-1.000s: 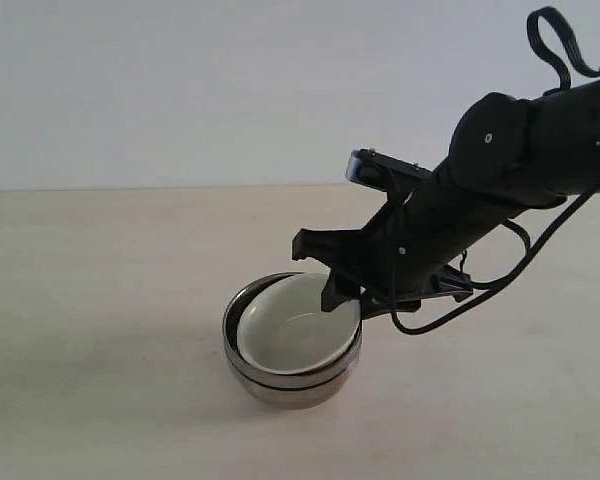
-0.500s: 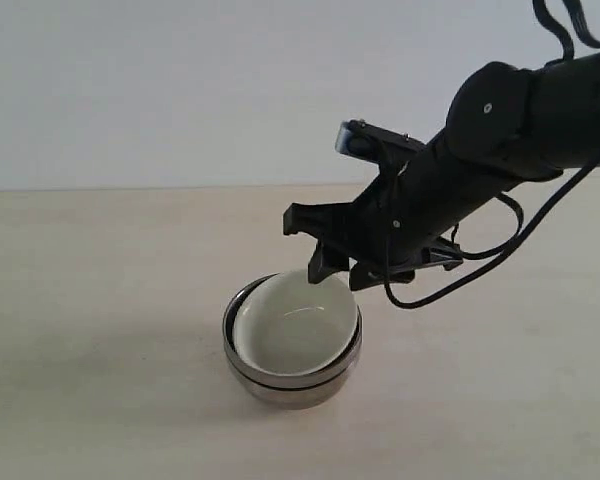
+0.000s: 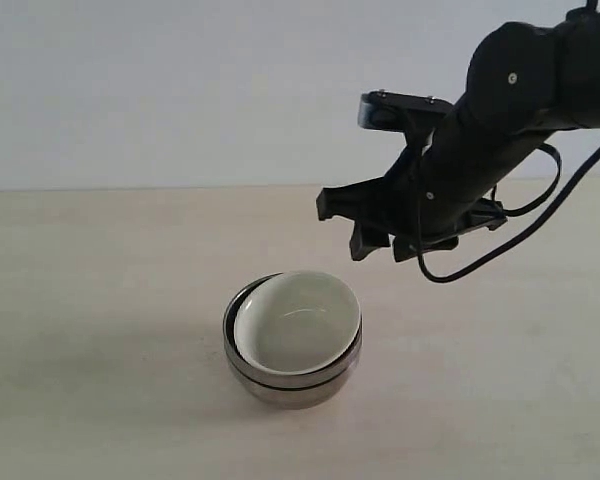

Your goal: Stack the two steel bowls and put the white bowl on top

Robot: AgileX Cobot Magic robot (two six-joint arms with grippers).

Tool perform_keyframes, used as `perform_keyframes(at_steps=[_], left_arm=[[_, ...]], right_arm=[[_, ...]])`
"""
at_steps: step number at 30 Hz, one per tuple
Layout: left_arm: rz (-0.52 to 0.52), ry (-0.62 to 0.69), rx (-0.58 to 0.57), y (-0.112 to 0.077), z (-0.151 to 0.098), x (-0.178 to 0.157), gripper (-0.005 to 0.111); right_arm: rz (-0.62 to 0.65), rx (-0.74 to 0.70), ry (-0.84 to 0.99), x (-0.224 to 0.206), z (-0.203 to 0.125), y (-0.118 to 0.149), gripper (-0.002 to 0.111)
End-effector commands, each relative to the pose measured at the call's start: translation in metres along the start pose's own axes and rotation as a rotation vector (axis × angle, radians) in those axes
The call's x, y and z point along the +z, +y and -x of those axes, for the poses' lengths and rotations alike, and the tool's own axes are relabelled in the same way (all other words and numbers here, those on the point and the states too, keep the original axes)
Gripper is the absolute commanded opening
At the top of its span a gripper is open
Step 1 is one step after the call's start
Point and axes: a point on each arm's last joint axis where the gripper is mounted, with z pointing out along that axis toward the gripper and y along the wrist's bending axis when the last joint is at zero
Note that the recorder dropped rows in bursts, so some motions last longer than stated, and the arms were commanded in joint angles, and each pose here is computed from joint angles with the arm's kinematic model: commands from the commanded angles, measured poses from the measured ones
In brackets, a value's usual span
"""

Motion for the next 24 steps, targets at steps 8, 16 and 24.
perform_keyframes(at_steps=[8,16,24], left_arm=[[0.001,-0.006,-0.019,0.0,0.0,0.0,0.004],[0.001,-0.008,-0.019,0.0,0.0,0.0,0.004],[0.001,-0.008,-0.019,0.0,0.0,0.0,0.004]], right_arm=[[-0.088,-0.039,-0.011,-0.009,0.007,-0.022,0.042],[-0.086,-0.096,-0.004,-0.008,0.006,-0.022,0.0],[-0.063,-0.039,-0.01,0.02,-0.03,-0.034,0.0]])
